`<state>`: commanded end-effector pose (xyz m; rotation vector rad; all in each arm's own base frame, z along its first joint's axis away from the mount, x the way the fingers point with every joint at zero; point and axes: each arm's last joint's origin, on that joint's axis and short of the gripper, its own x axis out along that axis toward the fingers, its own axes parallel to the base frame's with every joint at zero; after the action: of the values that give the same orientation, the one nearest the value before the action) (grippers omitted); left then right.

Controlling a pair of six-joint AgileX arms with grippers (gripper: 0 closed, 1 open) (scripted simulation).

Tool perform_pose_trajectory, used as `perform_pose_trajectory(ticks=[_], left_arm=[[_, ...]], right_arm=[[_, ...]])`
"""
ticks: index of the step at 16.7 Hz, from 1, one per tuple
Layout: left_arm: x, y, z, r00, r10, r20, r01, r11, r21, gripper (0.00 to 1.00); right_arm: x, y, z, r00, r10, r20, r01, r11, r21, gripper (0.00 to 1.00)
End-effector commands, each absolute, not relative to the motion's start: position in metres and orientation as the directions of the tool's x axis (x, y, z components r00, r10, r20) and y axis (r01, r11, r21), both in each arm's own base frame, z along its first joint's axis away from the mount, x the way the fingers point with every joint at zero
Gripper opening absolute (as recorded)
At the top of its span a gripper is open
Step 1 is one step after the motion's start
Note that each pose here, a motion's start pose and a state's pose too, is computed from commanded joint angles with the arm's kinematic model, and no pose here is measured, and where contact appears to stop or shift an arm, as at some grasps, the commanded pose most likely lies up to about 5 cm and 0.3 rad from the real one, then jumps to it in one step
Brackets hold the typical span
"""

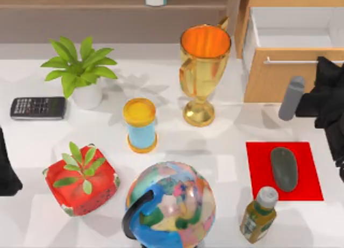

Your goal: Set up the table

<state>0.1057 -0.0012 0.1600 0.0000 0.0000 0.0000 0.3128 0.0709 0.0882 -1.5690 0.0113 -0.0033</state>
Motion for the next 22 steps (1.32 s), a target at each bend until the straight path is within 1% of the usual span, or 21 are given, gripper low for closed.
perform_pose_trajectory(ticks=[6, 14, 20, 22], left_arm=[[0.106, -0.001, 0.16, 1.0, 0.0, 0.0, 0.0, 1.0, 0.0, 1.0], [0.106, -0.001, 0.16, 1.0, 0.0, 0.0, 0.0, 1.0, 0.0, 1.0], [0.106, -0.001, 0.16, 1.0, 0.0, 0.0, 0.0, 1.0, 0.0, 1.0], [0.106, -0.001, 0.16, 1.0, 0.0, 0.0, 0.0, 1.0, 0.0, 1.0]], right_arm=[[0.318, 0.071, 0.089, 1.0, -0.013, -0.005, -0.005, 0.004, -1.0, 0.0], [0.372, 0.07, 0.088, 1.0, -0.011, -0.008, -0.007, 0.003, -1.0, 0.0], [0.377, 0.07, 0.088, 1.0, -0.012, -0.009, -0.009, 0.006, -1.0, 0.0], [0.385, 0.069, 0.087, 1.0, -0.017, -0.012, -0.012, 0.006, -1.0, 0.0]])
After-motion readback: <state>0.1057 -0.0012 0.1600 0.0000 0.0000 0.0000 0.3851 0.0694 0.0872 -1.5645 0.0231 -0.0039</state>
